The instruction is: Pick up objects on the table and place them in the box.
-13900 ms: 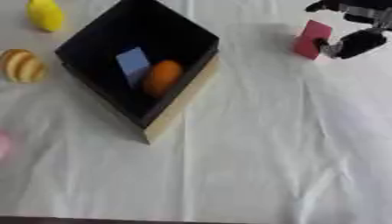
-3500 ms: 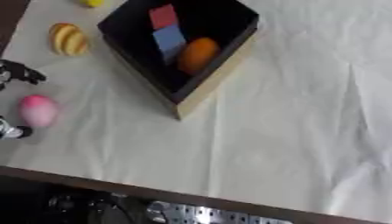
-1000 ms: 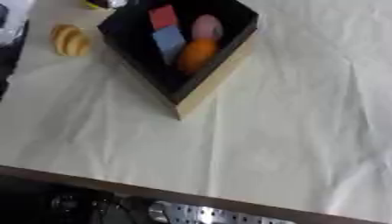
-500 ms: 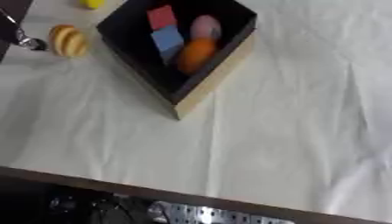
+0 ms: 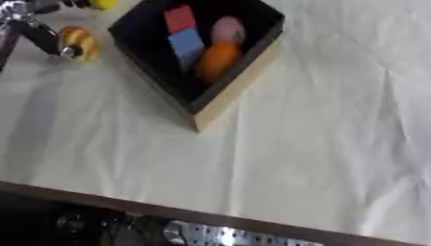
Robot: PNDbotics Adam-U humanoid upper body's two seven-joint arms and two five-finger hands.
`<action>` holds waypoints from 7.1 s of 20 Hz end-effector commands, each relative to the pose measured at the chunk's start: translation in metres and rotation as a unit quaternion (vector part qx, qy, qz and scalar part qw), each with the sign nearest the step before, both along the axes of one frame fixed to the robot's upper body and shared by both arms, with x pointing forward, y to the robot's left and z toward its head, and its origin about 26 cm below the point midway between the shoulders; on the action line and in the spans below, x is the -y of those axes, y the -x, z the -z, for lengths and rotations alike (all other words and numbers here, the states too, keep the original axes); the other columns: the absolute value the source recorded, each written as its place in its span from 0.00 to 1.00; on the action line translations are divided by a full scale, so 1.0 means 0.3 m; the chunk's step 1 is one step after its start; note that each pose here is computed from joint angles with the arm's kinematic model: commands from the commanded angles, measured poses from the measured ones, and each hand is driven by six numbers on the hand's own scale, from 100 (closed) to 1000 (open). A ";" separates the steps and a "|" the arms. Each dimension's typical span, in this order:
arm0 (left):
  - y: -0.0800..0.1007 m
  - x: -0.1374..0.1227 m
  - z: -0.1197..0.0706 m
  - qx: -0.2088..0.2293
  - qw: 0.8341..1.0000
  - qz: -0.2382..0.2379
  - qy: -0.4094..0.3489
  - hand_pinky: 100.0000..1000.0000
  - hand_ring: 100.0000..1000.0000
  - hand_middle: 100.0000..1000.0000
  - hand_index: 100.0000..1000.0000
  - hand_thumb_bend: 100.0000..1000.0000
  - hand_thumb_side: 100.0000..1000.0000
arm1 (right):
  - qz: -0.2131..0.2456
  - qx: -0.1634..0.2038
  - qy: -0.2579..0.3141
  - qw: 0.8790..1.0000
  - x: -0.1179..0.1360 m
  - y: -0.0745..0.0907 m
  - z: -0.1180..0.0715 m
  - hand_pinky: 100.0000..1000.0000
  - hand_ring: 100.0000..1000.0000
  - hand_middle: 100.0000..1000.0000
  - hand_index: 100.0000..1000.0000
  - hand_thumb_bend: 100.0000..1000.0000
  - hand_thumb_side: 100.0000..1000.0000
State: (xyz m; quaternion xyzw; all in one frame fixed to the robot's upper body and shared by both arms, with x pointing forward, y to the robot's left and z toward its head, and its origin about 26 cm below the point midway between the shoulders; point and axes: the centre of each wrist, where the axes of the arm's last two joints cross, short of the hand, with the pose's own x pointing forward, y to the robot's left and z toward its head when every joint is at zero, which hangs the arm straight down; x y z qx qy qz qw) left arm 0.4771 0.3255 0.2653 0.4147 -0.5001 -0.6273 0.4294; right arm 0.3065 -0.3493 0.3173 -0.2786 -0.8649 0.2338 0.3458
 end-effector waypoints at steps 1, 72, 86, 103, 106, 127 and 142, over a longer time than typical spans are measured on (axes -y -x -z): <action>-0.015 -0.005 -0.009 -0.002 1.000 -0.019 -0.025 0.82 0.86 0.78 0.87 0.49 0.00 | 0.005 0.013 0.004 1.000 0.009 0.010 -0.035 0.93 0.88 0.65 0.77 0.00 0.41; -0.044 0.042 -0.313 0.166 0.940 -0.232 0.188 0.84 0.88 0.80 0.92 0.34 0.09 | 0.005 0.048 -0.004 0.999 0.004 0.033 -0.088 0.94 0.88 0.64 0.77 0.00 0.41; -0.070 0.007 -0.247 0.128 0.931 -0.295 0.171 0.85 0.90 0.82 0.92 0.39 0.00 | -0.007 0.069 0.001 0.998 -0.016 0.045 -0.122 0.94 0.87 0.64 0.76 0.00 0.41; -0.078 0.018 -0.226 0.137 0.921 -0.311 0.188 0.69 0.69 0.54 0.50 0.03 0.02 | -0.006 0.067 -0.010 0.998 -0.009 0.038 -0.117 0.95 0.87 0.63 0.77 0.00 0.41; -0.016 0.094 -0.371 0.223 0.928 -0.226 0.194 0.65 0.63 0.51 0.47 0.00 0.02 | -0.001 0.068 -0.011 0.998 -0.002 0.040 -0.114 0.94 0.87 0.63 0.77 0.00 0.41; 0.265 0.664 -0.269 0.091 0.977 0.185 -0.049 0.92 0.96 0.87 0.97 0.38 0.39 | -0.027 0.059 -0.029 0.997 -0.032 0.026 -0.089 0.94 0.87 0.64 0.77 0.00 0.41; 0.535 0.477 -0.478 0.344 0.885 0.202 0.240 0.73 0.75 0.66 0.83 0.00 0.24 | -0.014 0.051 -0.035 0.998 -0.017 0.027 -0.066 0.93 0.87 0.64 0.76 0.00 0.41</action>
